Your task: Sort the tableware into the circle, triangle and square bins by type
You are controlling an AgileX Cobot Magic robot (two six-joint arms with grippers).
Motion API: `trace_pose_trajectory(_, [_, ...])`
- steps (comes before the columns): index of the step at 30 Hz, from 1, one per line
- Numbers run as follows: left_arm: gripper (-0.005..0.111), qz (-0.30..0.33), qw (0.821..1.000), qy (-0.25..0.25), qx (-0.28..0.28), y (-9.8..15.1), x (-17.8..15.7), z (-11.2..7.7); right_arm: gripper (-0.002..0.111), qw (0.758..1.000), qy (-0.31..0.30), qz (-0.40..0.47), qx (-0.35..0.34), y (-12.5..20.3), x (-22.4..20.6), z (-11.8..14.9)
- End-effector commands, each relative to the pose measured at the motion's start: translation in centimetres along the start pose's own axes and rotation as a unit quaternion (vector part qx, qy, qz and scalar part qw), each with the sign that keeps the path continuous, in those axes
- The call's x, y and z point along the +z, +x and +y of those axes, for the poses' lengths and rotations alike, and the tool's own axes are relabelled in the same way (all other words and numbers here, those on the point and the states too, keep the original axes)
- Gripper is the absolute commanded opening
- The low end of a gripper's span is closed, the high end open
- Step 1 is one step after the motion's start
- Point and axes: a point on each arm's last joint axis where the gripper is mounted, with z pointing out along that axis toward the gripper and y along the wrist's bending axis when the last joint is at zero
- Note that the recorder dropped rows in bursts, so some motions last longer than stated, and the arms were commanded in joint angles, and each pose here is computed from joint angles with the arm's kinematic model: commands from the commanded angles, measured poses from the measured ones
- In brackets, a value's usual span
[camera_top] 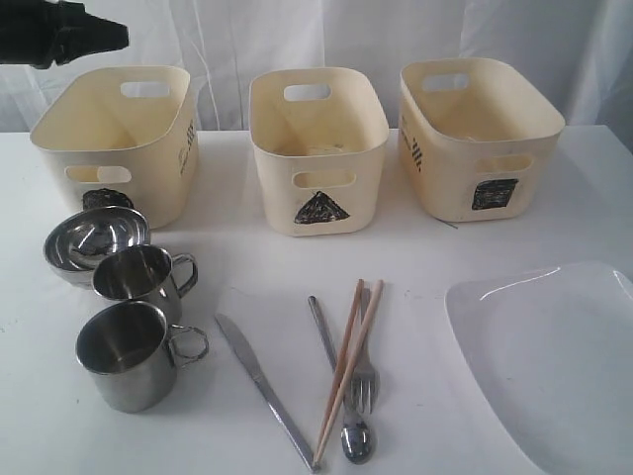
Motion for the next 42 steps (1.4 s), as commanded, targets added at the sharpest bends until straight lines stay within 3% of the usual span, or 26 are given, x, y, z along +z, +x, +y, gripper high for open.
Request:
trace_pose_trajectory(1, [0.0, -0.091, 0.964, -0.246, -0.055, -1.5, -3.5, 4.4, 0.0, 1.0, 0.003, -0.004, -0.002, 0.0, 0.0, 0.0])
trace_pose_trajectory(4, [0.0, -0.165, 0.898, -0.407, -0.042, -3.1, -7.4, 4.6, 0.0, 1.0, 0.003, -0.004, -0.002, 0.0, 0.0, 0.0])
trace_pose_trajectory(7, [0.0, -0.207, 0.797, -0.567, 0.018, -4.3, -12.1, 3.2, 0.0, 1.0, 0.003, -0.004, -0.002, 0.0, 0.0, 0.0])
trace_pose_trajectory(8, [0.0, -0.199, 0.753, -0.625, 0.053, -4.6, -13.7, 2.7, 0.0, 1.0, 0.003, -0.004, -0.002, 0.0, 0.0, 0.0])
trace_pose_trajectory(10, [0.0, -0.122, 0.675, -0.714, 0.14, -4.7, -15.9, 2.2, 0.0, 1.0, 0.003, -0.004, -0.002, 0.0, 0.0, 0.0])
trace_pose_trajectory(12, [0.0, 0.018, 0.587, -0.776, 0.229, -4.1, -17.5, 2.6, 0.0, 1.0, 0.003, -0.004, -0.002, 0.0, 0.0, 0.0])
trace_pose_trajectory(13, [0.0, 0.083, 0.554, -0.787, 0.259, -3.6, -18.0, 3.0, 0.0, 1.0, 0.003, -0.004, -0.002, 0.0, 0.0, 0.0])
trace_pose_trajectory(14, [0.0, 0.156, 0.548, -0.782, 0.254, -2.3, -18.5, 3.6, 0.0, 1.0, 0.003, -0.004, -0.002, 0.0, 0.0, 0.0])
trace_pose_trajectory(15, [0.0, 0.181, 0.559, -0.778, 0.222, -1.2, -18.9, 4.1, 0.0, 1.0, 0.003, -0.004, -0.002, 0.0, 0.0, 0.0])
trace_pose_trajectory(17, [0.0, 0.2, 0.614, -0.746, 0.167, 0.9, -18.5, 4.8, 0.0, 1.0, 0.003, -0.004, -0.002, 0.0, 0.0, 0.0])
trace_pose_trajectory(19, [0.0, 0.262, 0.659, -0.676, 0.203, 3.3, -17.1, 5.5, 0.0, 1.0, 0.003, -0.004, -0.002, 0.0, 0.0, 0.0])
trace_pose_trajectory(22, [0.0, 0.316, 0.728, -0.549, 0.264, 6.6, -14.5, 4.6, 0.0, 1.0, 0.003, -0.004, -0.002, 0.0, 0.0, 0.0])
trace_pose_trajectory(25, [0.0, 0.264, 0.809, -0.481, 0.208, 9.1, -12.8, 2.1, 0.0, 1.0, 0.003, -0.004, -0.002, 0.0, 0.0, 0.0])
trace_pose_trajectory(27, [0.0, 0.22, 0.847, -0.462, 0.143, 9.9, -12.3, 0.3, 0.0, 1.0, 0.003, -0.004, -0.002, 0.0, 0.0, 0.0])
trace_pose_trajectory(30, [0.0, 0.202, 0.872, -0.447, 0.001, 11.0, -12.0, -1.3, 0.0, 1.0, 0.003, -0.004, -0.002, 0.0, 0.0, 0.0])
trace_pose_trajectory(33, [0.005, 0.241, 0.864, -0.438, -0.057, 12.2, -11.8, -1.6, 0.0, 1.0, 0.003, -0.004, -0.002, 0.0, 0.0, 0.0])
trace_pose_trajectory(35, [0.016, 0.255, 0.86, -0.437, -0.063, 12.8, -11.5, -1.0, 0.0, 1.0, 0.003, -0.004, -0.002, 0.0, 0.0, 0.0])
trace_pose_trajectory(37, [0.034, 0.247, 0.864, -0.433, -0.069, 13.1, -10.7, -0.3, 0.0, 1.0, 0.003, -0.004, -0.002, 0.0, 0.0, 0.0])
trace_pose_trajectory(39, [0.053, 0.21, 0.873, -0.431, -0.093, 13.3, -9.7, 0.5, 0.0, 1.0, 0.003, -0.004, -0.002, 0.0, 0.0, 0.0])
trace_pose_trajectory(42, [0.064, 0.151, 0.88, -0.427, -0.145, 13.7, -8.3, 1.8, 0.0, 1.0, 0.003, -0.004, -0.002, 0.0, 0.0, 0.0])
